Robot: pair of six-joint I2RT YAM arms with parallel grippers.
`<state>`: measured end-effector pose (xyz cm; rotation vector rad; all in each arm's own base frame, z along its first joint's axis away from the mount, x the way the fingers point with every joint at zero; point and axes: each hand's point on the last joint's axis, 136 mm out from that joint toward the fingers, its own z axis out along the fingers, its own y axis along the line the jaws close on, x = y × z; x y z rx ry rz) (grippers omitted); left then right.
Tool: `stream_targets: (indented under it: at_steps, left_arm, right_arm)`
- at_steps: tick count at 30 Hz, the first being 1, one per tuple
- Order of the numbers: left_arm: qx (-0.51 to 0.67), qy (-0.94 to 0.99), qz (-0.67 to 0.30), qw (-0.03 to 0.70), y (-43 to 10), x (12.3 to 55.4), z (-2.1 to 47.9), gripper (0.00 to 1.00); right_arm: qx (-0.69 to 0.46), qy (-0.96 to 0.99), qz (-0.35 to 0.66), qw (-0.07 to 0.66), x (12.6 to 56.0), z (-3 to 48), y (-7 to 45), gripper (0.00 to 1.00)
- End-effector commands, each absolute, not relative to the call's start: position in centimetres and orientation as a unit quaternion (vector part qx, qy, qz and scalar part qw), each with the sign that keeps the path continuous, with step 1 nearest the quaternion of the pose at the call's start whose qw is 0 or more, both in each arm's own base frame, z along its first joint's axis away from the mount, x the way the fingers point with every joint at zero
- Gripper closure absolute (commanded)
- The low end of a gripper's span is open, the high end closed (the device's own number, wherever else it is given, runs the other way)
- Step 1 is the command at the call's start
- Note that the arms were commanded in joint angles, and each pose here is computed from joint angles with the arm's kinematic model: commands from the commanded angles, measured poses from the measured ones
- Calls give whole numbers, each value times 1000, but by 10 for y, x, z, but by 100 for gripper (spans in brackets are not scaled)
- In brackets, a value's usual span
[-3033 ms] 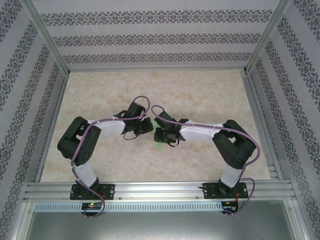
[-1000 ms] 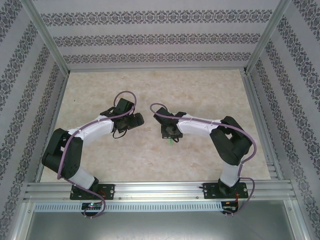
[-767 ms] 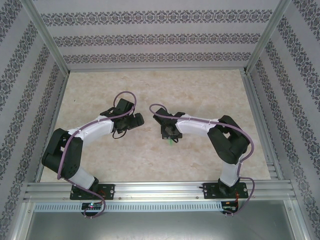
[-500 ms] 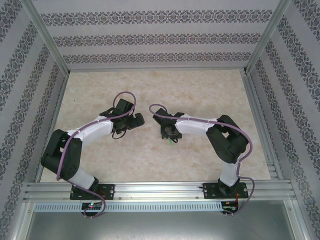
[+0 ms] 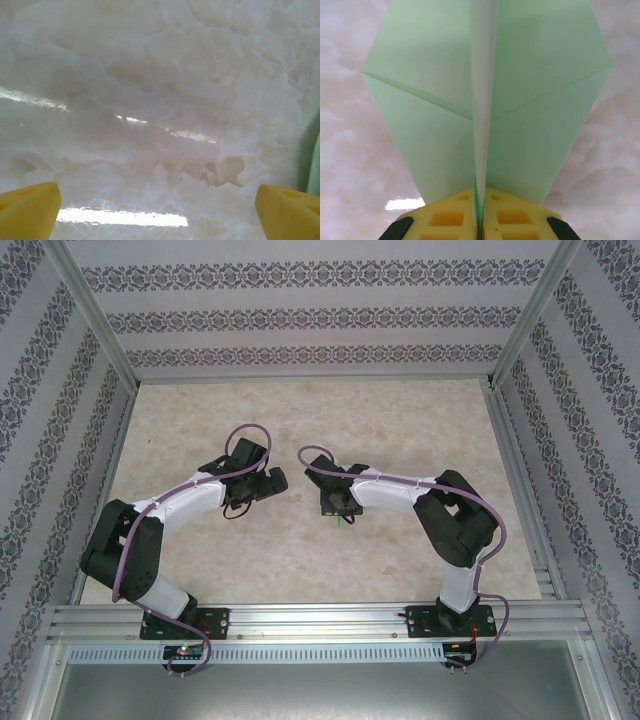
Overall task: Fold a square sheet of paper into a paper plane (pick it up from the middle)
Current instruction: Move the paper plane to the center of the table.
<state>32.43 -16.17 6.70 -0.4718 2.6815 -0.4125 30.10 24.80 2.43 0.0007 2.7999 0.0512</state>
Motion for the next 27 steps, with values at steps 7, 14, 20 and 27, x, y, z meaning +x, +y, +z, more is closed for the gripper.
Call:
stream_targets:
  at_steps: [7,14,20,27]
  left_arm:
    - [-168,957,-127,201,-149,321,78,0]
    - [-166,957,-127,200,-149,321,79,0]
    - [-163,958,-126,200,-149,321,78,0]
    - [-162,959,-123,196,-149,321,74,0]
  right_arm:
    - [-9,973,30,228,370,60,262,90]
    - [-8,976,21,217,395,50,260,89]
    - [-8,980,22,196,399,33,260,89]
    - [-5,986,21,165,390,7,260,87]
